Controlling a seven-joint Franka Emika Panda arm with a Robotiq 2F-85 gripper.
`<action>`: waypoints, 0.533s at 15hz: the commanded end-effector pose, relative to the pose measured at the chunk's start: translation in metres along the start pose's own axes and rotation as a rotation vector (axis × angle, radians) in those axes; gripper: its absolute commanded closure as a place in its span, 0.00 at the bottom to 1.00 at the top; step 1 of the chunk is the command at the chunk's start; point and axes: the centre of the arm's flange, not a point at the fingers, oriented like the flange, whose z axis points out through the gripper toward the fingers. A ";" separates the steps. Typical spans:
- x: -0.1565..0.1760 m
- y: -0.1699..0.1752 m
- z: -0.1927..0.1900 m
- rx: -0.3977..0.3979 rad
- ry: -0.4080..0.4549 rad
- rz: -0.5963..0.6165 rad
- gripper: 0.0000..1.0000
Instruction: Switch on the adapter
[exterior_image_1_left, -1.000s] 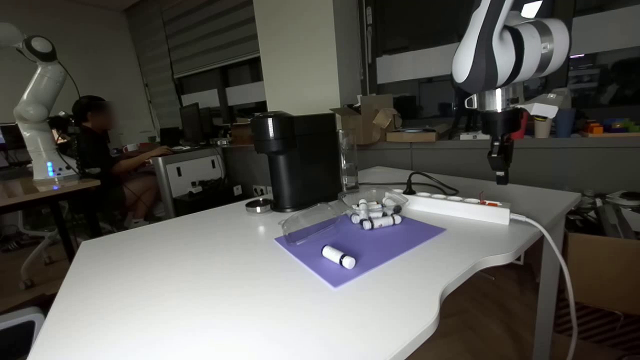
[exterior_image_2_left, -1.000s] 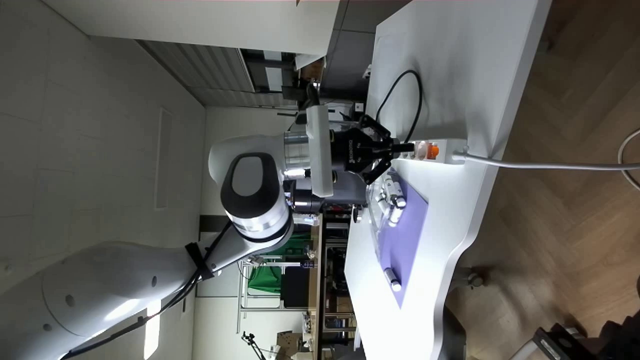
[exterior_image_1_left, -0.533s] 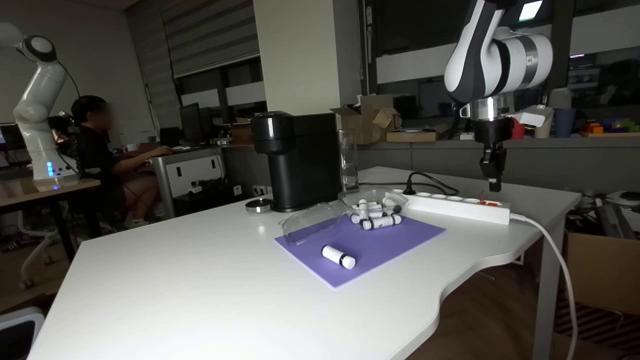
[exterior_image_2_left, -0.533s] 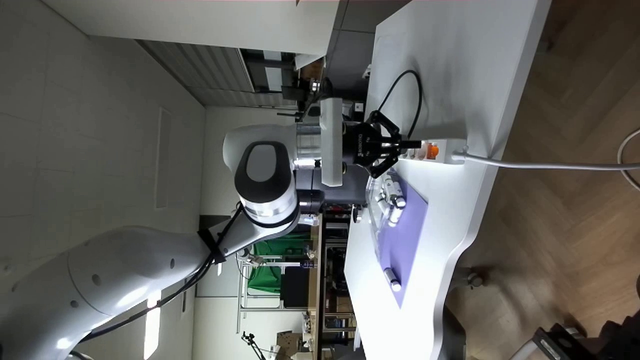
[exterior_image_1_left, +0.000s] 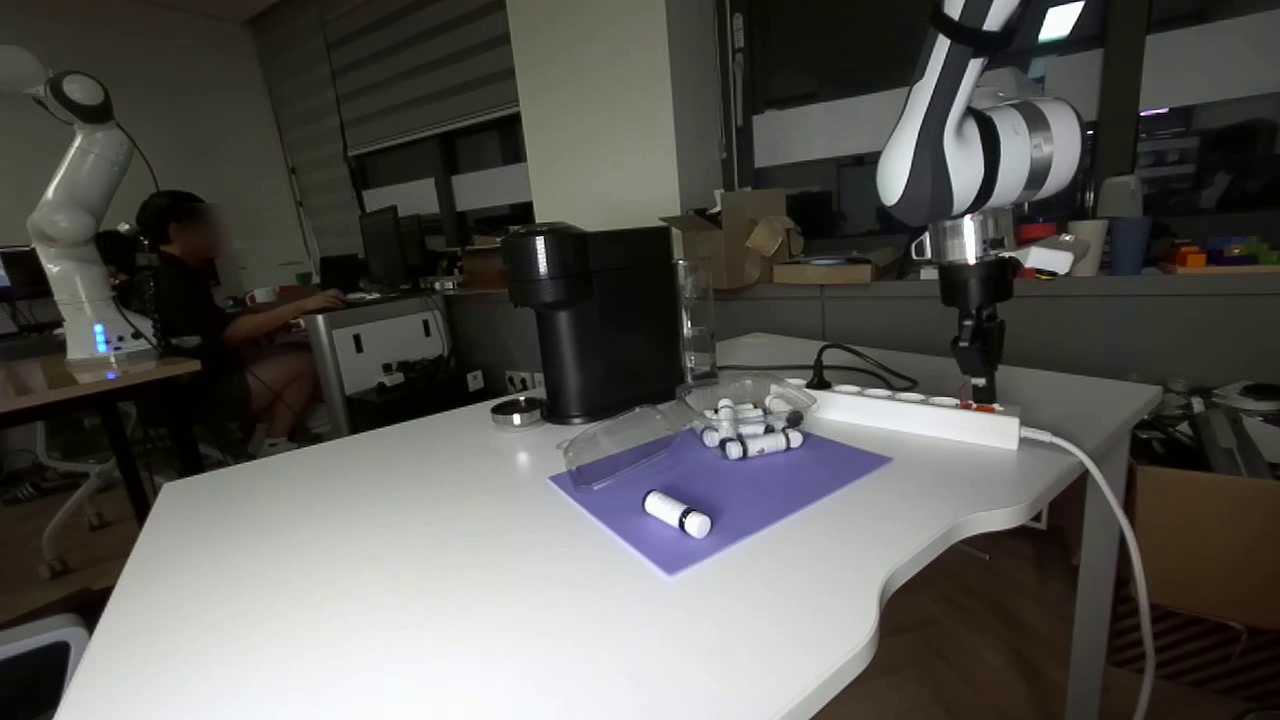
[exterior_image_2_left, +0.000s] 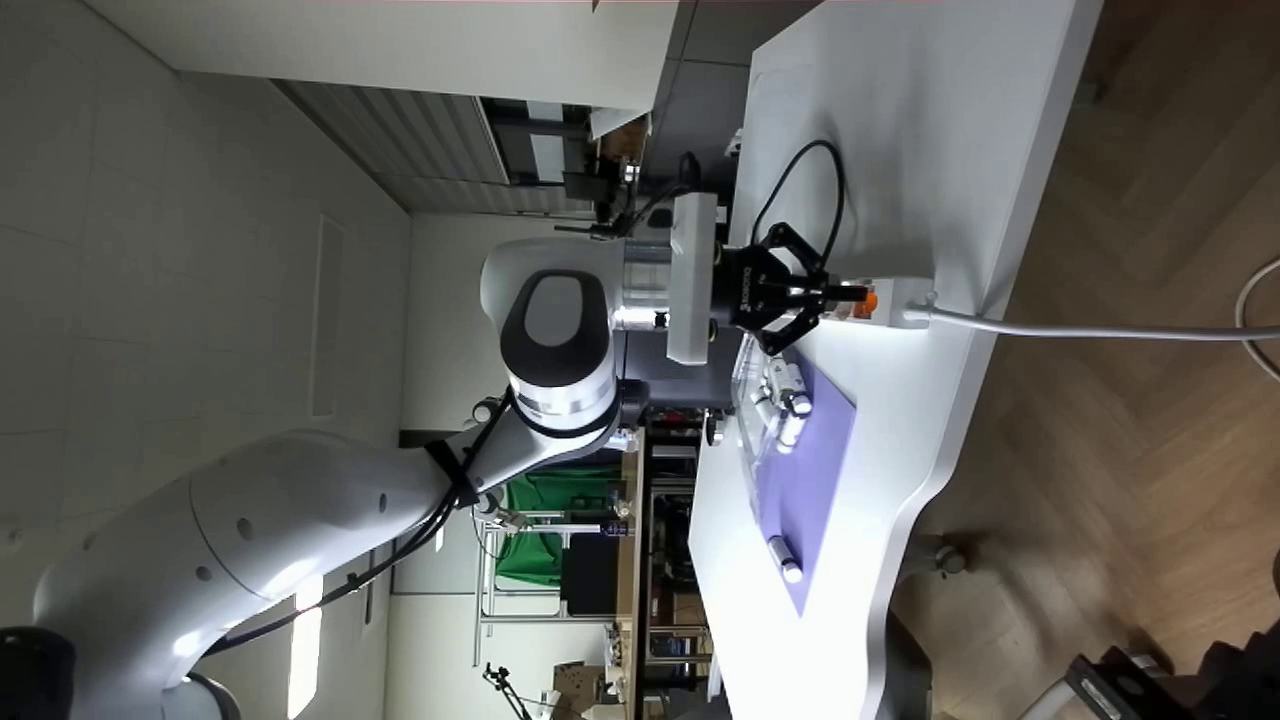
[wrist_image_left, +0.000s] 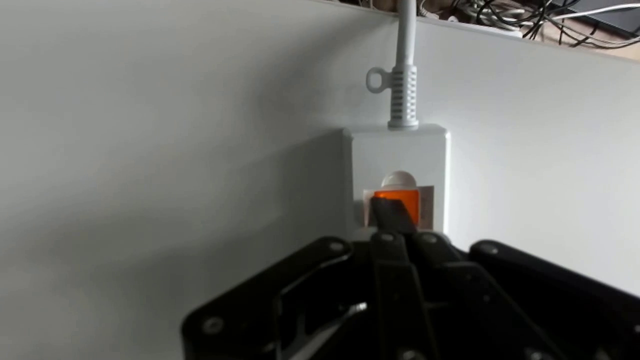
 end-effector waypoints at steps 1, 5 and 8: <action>0.008 0.010 0.003 0.018 0.018 0.006 1.00; 0.008 0.011 0.006 0.029 0.022 0.009 1.00; 0.003 0.012 0.015 0.041 0.020 0.020 1.00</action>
